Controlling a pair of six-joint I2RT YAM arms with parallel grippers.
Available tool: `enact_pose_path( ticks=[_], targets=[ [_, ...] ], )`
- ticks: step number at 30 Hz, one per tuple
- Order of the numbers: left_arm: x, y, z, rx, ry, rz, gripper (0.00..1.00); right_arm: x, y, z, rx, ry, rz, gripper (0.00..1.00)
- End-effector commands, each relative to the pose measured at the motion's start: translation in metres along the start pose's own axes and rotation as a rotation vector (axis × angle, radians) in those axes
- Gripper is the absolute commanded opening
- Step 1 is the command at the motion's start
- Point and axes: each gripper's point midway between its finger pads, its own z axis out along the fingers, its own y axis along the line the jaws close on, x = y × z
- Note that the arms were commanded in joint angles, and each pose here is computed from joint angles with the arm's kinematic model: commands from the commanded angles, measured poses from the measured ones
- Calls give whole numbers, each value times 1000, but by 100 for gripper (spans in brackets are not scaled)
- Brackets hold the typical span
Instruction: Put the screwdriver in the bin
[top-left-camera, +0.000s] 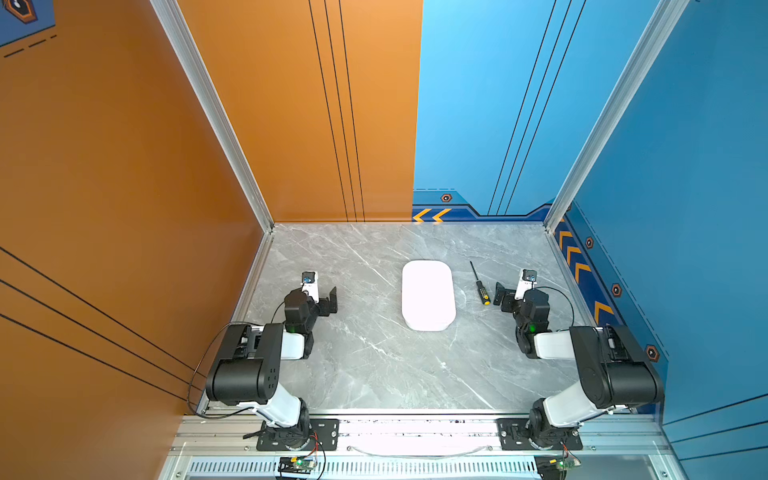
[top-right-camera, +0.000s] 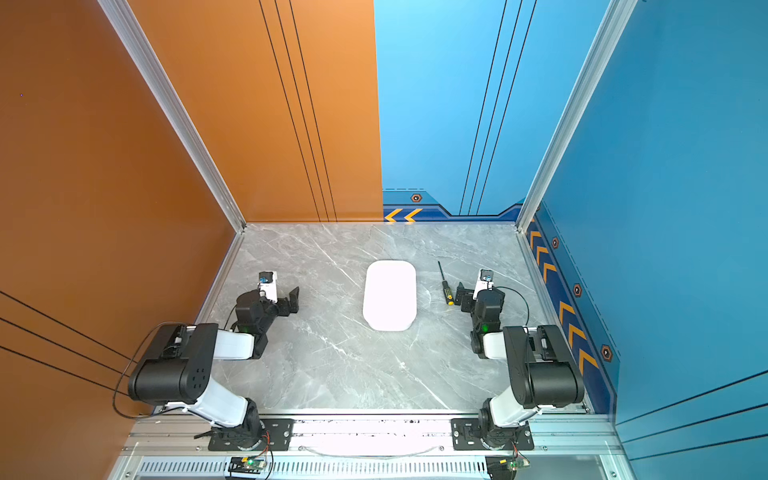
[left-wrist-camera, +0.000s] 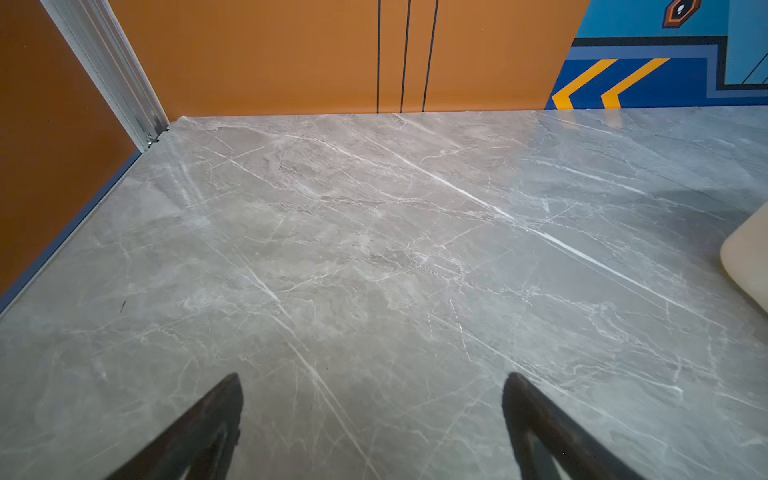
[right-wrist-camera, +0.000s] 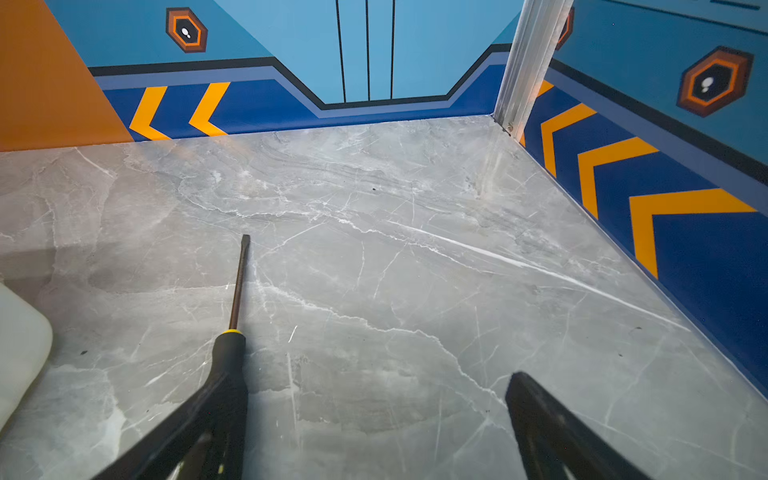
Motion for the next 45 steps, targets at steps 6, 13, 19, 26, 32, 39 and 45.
enact_pose_path(
  ticks=[6,13,19,26,32,39,45],
  targets=[
    [-4,-5,0,24,-7,14,98,-1,2,0,-17,8,1,100],
    [-12,3,-5,-34,-25,10,98,-1,2,0,-17,5,-1,100],
    [-30,0,-18,-46,-26,22,98,-18,18,-2,-65,82,-55,100],
    [-80,-40,-33,112,-24,-59,98,-42,41,-12,-149,285,-41,100],
    [-95,-91,-32,352,28,-240,98,-25,55,-13,-236,443,-6,100],
    [-69,-157,-26,523,146,-224,98,6,72,3,-276,667,-6,97],
    [-42,-182,-25,619,259,-274,98,20,76,5,-277,726,-6,96]
  ],
)
